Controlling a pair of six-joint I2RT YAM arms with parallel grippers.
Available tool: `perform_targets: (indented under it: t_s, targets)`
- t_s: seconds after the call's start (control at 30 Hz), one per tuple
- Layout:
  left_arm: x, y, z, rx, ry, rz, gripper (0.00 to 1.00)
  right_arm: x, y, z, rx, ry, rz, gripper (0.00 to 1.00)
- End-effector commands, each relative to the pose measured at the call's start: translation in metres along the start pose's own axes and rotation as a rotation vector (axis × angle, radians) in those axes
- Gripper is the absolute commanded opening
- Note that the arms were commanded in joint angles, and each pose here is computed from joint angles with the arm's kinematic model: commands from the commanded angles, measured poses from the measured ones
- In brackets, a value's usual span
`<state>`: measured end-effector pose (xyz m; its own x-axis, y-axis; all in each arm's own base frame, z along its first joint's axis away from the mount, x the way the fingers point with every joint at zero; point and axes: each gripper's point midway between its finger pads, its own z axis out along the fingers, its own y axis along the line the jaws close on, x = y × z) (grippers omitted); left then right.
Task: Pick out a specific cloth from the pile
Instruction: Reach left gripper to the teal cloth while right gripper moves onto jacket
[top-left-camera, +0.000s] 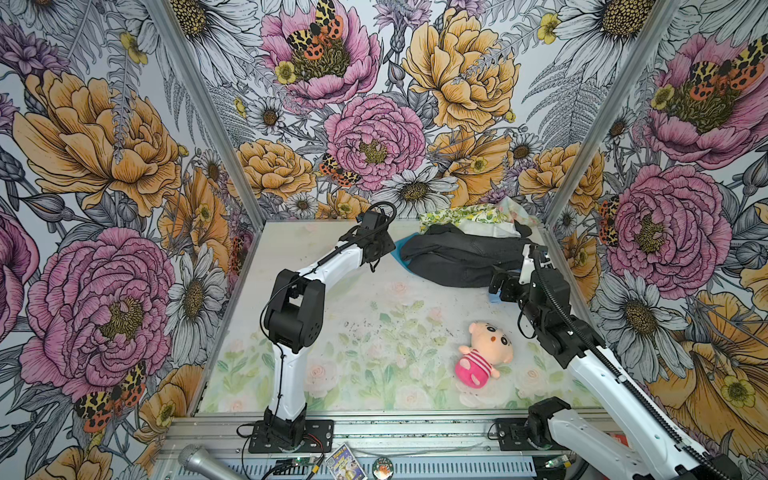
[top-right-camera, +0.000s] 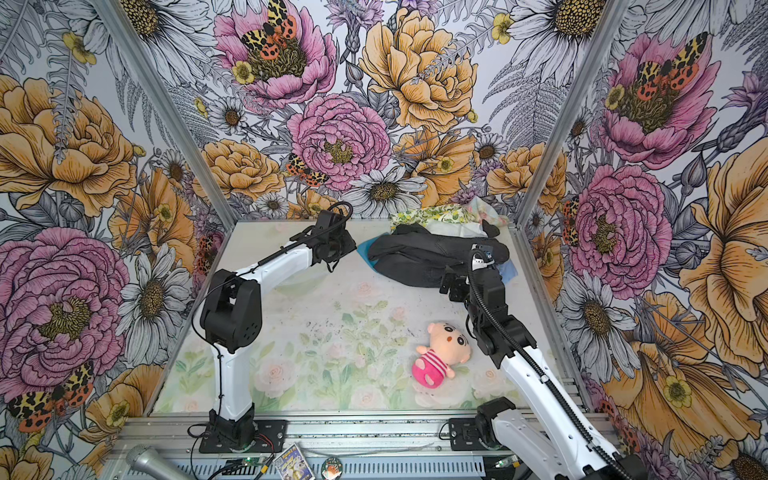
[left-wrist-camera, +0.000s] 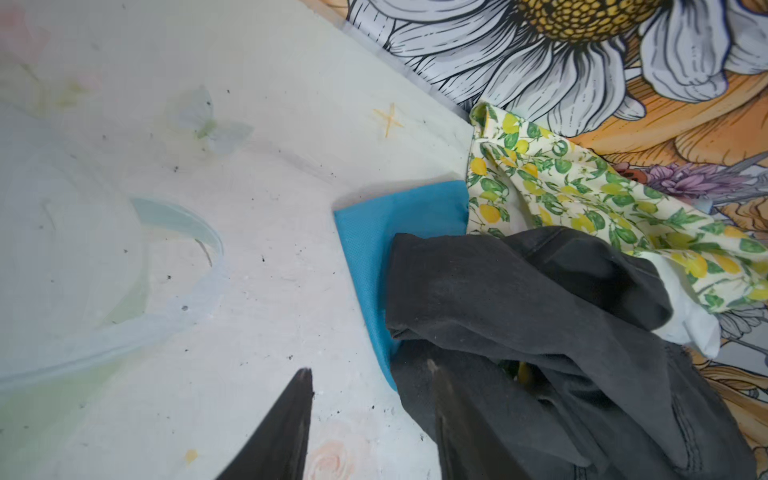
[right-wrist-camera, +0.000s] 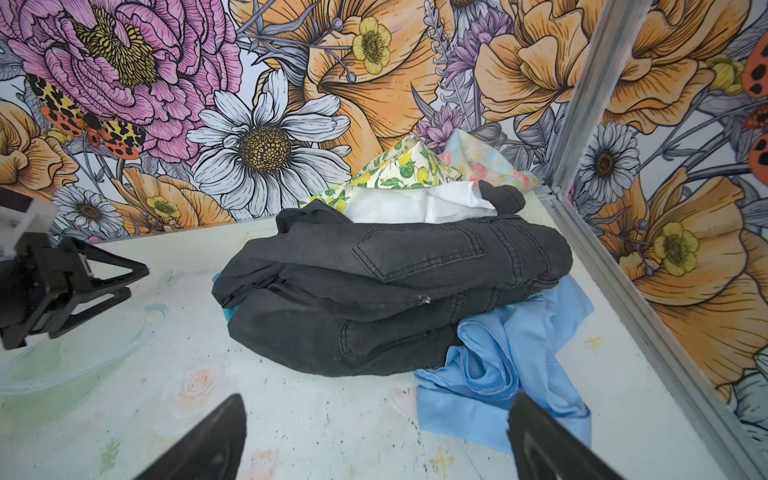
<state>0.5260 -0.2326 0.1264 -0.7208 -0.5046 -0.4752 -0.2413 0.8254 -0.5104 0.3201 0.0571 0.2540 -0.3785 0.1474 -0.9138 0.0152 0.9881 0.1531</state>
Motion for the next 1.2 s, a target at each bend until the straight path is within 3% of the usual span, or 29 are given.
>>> perform_targets:
  t_s: [0.0,0.37,0.73,1.17]
  targets:
    - [0.005,-0.012,0.011,0.021,0.044,-0.086,0.49,0.007,0.008,-0.006,-0.046,0.035,0.020,0.98]
    - [0.010,-0.013,0.058,0.000,0.070,-0.134,0.49,0.015,0.007,-0.005,-0.049,0.062,0.000,0.98]
    - [0.013,-0.005,0.081,-0.023,0.071,-0.152,0.50,0.017,0.010,-0.002,-0.059,0.075,-0.022,0.98]
    - [0.013,0.003,0.097,-0.030,0.077,-0.178,0.50,0.056,0.093,0.009,-0.443,0.286,-0.122,0.98]
